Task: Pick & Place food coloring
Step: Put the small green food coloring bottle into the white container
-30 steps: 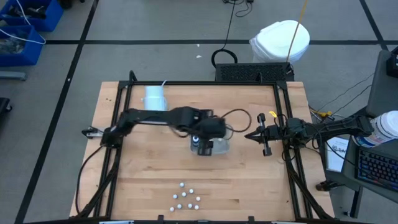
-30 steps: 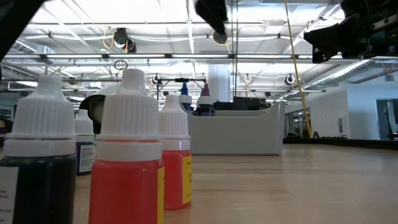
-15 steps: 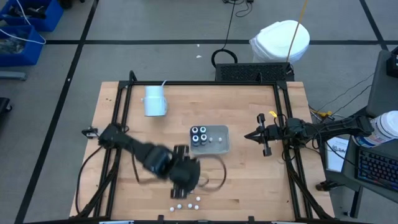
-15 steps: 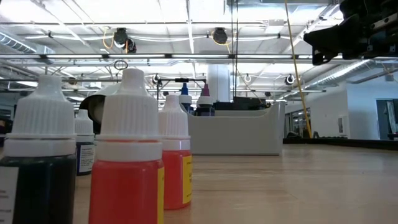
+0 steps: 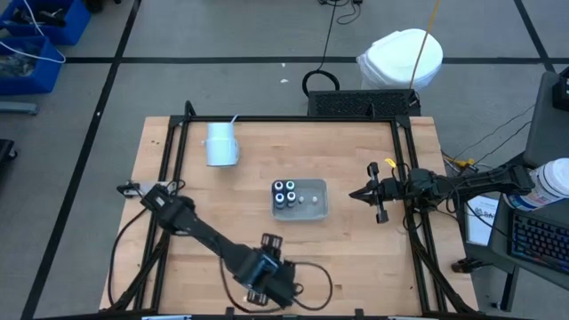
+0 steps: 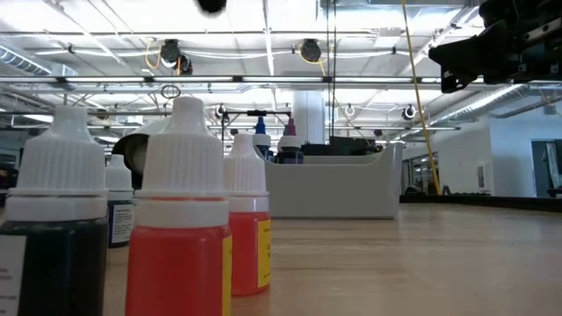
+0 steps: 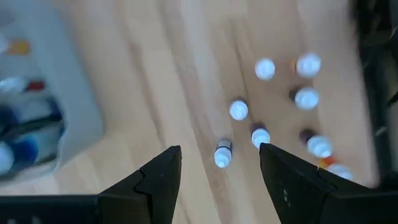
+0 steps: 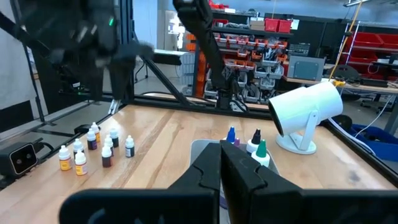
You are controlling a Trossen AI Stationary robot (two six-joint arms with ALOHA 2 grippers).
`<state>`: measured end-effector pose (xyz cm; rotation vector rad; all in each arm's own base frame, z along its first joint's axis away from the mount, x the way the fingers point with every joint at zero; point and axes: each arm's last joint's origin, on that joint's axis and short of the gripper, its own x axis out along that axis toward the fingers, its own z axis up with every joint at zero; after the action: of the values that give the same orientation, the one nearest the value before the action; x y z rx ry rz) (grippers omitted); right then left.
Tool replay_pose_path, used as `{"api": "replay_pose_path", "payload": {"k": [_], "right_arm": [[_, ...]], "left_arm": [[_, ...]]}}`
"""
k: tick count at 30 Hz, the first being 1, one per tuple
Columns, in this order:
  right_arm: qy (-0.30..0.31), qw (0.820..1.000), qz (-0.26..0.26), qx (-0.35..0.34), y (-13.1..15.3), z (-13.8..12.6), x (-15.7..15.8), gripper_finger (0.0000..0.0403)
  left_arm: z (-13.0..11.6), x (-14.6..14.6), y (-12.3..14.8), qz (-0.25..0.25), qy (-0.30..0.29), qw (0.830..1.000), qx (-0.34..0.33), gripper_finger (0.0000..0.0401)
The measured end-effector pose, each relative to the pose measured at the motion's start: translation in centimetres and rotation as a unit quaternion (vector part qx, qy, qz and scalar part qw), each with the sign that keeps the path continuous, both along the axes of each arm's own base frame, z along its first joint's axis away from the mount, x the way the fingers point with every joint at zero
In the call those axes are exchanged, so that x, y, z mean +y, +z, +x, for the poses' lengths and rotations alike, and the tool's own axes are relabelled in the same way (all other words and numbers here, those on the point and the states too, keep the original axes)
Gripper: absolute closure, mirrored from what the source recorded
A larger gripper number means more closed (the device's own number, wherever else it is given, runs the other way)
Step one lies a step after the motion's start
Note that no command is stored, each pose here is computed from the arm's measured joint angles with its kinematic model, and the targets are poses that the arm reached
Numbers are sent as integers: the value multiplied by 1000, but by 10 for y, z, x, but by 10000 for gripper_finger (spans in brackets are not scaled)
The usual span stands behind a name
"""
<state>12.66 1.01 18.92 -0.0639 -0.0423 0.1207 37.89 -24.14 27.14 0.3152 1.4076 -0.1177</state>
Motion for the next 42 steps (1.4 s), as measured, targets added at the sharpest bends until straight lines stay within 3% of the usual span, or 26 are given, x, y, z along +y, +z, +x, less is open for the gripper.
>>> {"api": "replay_pose_path", "payload": {"k": [5, 11, 14, 18, 21, 27, 32, 36, 42], "right_arm": [[0, 1000, 0, 0, 0, 0, 0, 403], [0, 1000, 0, 2, 0, 0, 0, 403], [0, 1000, 0, 4, -1, 0, 0, 403], [0, 1000, -1, 9, -2, 0, 0, 403], [0, 1000, -1, 12, -2, 0, 0, 403], [0, 1000, -1, 12, -2, 0, 0, 403], [0, 1000, -2, 12, -2, 0, 0, 403], [0, 1000, -1, 12, -2, 0, 0, 403], [0, 1000, -1, 12, -2, 0, 0, 403]], "left_arm": [[10, -1, -34, 21, -24, 998, 55, 183], [16, 5, -42, 7, -18, 997, 70, 183], [8, 6, -43, 26, -32, 996, 82, 183], [-5, 12, -40, 33, -1, 996, 83, 183], [-16, 15, -39, 20, 18, 998, 60, 183], [-43, 16, -33, -72, 70, 995, 11, 183], [-68, 18, -31, -44, 107, 993, -9, 183], [-67, 17, -36, -48, 100, 994, -23, 183], [-51, 24, -51, -104, 101, 989, -40, 183]]}}
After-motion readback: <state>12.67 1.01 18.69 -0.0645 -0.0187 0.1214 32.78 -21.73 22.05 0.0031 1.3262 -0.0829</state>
